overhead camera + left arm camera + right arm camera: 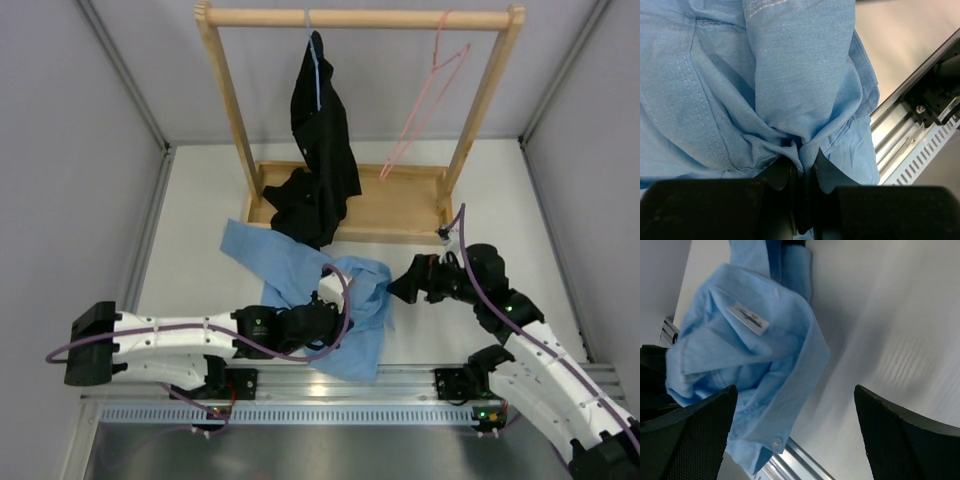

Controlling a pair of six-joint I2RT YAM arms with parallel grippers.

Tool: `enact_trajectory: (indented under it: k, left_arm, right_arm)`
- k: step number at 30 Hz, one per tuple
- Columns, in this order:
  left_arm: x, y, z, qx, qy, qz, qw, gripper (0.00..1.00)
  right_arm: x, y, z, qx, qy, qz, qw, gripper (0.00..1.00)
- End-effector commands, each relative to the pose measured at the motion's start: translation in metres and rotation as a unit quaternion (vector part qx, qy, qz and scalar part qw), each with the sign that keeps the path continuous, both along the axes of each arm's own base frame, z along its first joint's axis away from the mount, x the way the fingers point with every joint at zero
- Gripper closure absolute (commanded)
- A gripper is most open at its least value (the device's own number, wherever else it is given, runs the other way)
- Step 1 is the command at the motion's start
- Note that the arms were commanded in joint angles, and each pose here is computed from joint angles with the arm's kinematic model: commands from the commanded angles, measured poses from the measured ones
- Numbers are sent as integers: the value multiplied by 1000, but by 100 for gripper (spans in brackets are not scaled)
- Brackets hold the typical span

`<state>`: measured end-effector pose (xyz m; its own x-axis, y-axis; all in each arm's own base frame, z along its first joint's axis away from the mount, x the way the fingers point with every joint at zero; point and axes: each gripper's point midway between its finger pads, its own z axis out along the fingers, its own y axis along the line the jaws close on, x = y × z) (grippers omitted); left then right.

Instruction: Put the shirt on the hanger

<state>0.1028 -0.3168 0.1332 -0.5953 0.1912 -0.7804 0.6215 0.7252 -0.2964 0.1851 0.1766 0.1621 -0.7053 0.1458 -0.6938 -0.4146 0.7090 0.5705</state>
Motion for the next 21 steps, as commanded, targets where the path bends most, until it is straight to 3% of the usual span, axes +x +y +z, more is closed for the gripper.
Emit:
enact_trajectory:
  k: [1,7,10,12,13,17,19,20,21]
  left_arm:
    - [12,-22,29,-81,-39,14,996,100]
    - [5,-33,33,-121,-30,-6,992,100]
    - [4,-34,31,-127,-28,-8,991,100]
    - [6,-32,30,-126,-31,-1,992,100]
    - [7,-32,30,-125,-31,1,992,100]
    - [9,-29,27,-122,-34,7,992,98]
    - [11,-26,26,-120,-36,13,992,75]
    - [12,-23,25,-116,-36,18,992,41]
    - [14,-20,25,-114,-38,27,992,19]
  right_arm:
    - [-1,23,10,79,1,27,997,6]
    - [-4,40,-5,101,16,48,994,15]
    - [-3,47,-9,97,18,59,993,31]
    - [-2,49,-14,90,22,62,994,45]
    - [-1,49,-15,85,18,59,994,60]
    - [10,40,-13,56,2,28,998,100]
    - [17,28,-11,21,-13,-2,1000,100]
    - [23,25,6,19,-35,-11,999,100]
    - [26,21,12,6,-51,-15,999,100]
